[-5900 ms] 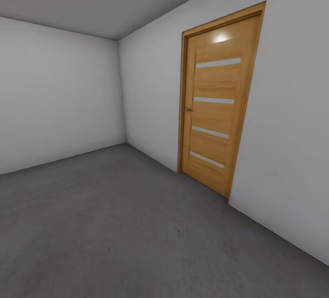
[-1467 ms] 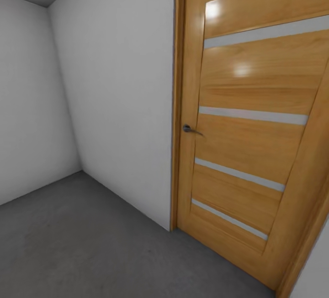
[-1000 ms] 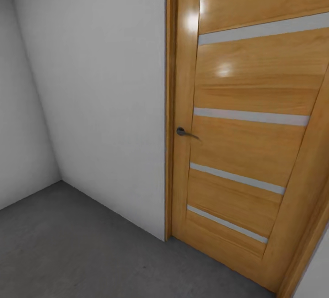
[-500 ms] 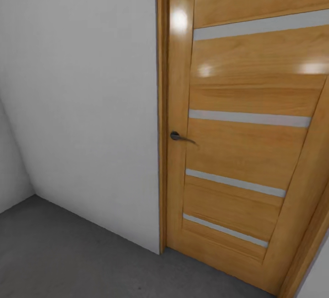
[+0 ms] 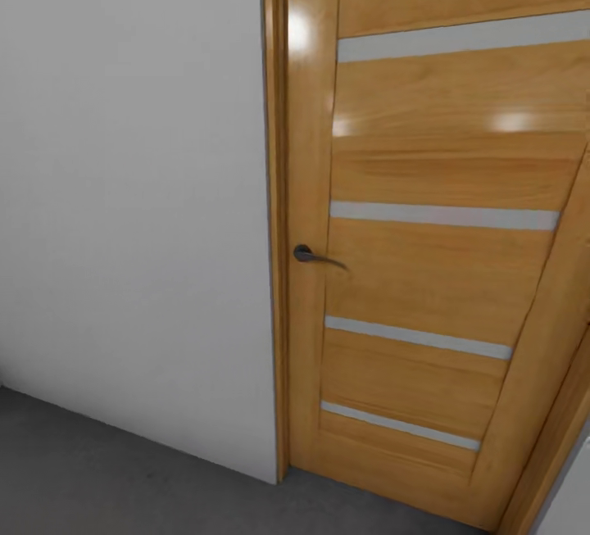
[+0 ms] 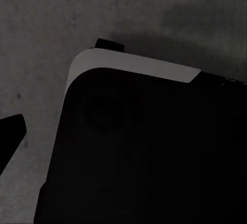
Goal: Move the two storage containers from the living room to the garage. In the garage, place one container on the floor and stack the other container on top of it (either order is fine).
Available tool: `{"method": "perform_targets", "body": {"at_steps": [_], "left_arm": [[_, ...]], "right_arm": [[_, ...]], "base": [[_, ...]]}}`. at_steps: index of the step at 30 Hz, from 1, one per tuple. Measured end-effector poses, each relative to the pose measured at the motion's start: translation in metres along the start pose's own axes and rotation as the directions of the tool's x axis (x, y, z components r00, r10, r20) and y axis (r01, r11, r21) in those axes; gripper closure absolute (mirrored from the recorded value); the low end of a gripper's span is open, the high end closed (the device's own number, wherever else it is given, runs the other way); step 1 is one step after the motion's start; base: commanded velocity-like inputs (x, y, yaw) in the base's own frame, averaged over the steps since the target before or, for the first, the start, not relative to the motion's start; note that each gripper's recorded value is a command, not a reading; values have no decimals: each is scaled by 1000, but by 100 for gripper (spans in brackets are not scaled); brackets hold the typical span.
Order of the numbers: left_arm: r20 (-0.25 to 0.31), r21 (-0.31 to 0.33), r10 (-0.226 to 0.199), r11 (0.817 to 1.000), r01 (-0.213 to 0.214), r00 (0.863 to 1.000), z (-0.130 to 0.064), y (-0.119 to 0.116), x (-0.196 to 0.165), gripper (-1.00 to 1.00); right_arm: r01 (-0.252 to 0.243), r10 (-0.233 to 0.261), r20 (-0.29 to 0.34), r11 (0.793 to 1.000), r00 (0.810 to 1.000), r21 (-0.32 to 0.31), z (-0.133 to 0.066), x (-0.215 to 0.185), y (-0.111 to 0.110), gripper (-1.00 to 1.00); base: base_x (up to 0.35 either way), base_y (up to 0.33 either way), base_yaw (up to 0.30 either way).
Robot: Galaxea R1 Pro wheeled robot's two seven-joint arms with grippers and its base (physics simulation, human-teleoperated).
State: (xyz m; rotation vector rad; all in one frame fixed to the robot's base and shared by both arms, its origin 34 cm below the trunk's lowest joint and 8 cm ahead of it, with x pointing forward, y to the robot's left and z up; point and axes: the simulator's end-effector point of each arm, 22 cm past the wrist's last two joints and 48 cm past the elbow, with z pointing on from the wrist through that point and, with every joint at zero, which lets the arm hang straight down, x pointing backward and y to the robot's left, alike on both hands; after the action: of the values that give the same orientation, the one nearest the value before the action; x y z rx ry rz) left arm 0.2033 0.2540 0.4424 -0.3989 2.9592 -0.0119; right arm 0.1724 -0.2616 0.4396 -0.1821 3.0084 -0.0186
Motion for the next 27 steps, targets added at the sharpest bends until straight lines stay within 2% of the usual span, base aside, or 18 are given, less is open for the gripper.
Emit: {"method": "perform_targets", "body": {"at_steps": [14,27], "left_arm": [[3,1,2,1000,-2,1000,0,-1,-1,-100],[28,1,0,1000,0,1000,0,-1,-6,-100]], "right_arm": [[-2,2,0,1000,1000,0,0,0,0,-100],[-5,5,-1,1000,1000,1,0,0,-1,-100]], "base": [[24,11,-247],[0,0,-230]]}}
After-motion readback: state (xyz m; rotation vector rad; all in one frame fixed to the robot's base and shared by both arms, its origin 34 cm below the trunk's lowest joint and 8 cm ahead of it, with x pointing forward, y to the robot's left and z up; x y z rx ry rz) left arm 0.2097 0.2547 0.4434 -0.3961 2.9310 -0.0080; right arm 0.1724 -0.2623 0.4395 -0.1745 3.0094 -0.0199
